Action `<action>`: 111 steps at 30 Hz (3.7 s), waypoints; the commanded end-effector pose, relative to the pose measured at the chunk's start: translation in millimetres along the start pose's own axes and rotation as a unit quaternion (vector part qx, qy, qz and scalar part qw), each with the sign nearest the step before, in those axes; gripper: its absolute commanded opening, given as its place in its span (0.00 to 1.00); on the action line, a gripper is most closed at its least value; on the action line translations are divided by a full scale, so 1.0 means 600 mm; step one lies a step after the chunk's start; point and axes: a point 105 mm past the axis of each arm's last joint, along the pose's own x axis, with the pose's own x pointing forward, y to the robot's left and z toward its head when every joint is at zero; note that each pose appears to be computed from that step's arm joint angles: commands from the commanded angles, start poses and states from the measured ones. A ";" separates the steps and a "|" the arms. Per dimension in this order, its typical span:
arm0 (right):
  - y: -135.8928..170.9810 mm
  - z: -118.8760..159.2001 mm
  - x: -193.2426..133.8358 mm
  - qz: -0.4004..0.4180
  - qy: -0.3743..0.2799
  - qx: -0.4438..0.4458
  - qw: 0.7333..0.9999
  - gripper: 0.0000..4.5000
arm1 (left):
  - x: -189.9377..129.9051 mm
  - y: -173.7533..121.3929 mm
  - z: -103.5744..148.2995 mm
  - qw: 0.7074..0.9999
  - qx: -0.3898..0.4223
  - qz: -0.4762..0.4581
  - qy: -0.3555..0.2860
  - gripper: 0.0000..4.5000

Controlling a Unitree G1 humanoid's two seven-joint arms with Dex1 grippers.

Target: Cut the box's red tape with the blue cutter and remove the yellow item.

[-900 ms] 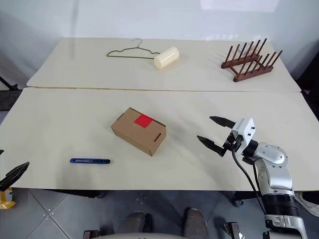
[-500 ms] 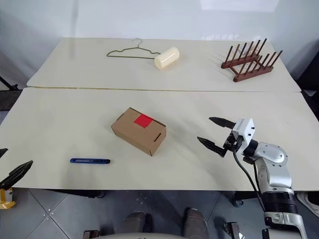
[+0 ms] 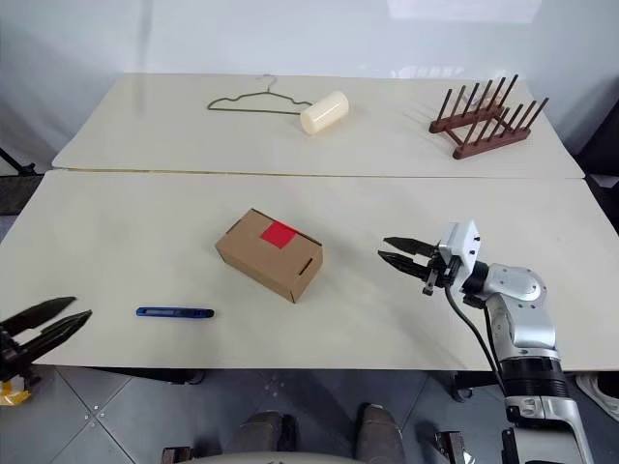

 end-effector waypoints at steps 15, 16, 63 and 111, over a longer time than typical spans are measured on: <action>-0.028 -0.022 0.211 0.041 0.040 -0.007 0.998 0.00 | 0.250 -0.136 0.030 0.976 -0.011 -0.204 0.076 0.01; -0.024 -0.018 0.213 0.056 0.037 -0.004 0.998 0.00 | 0.256 -0.138 0.030 0.975 -0.007 -0.206 0.081 0.01; -0.113 -0.066 -0.072 0.007 0.217 0.046 0.975 0.00 | 0.364 -0.288 0.123 0.909 0.126 -0.397 0.015 0.01; 0.133 0.114 -0.069 0.254 -0.045 -0.053 0.965 1.00 | 0.066 0.048 -0.062 0.913 0.190 -0.319 0.169 0.99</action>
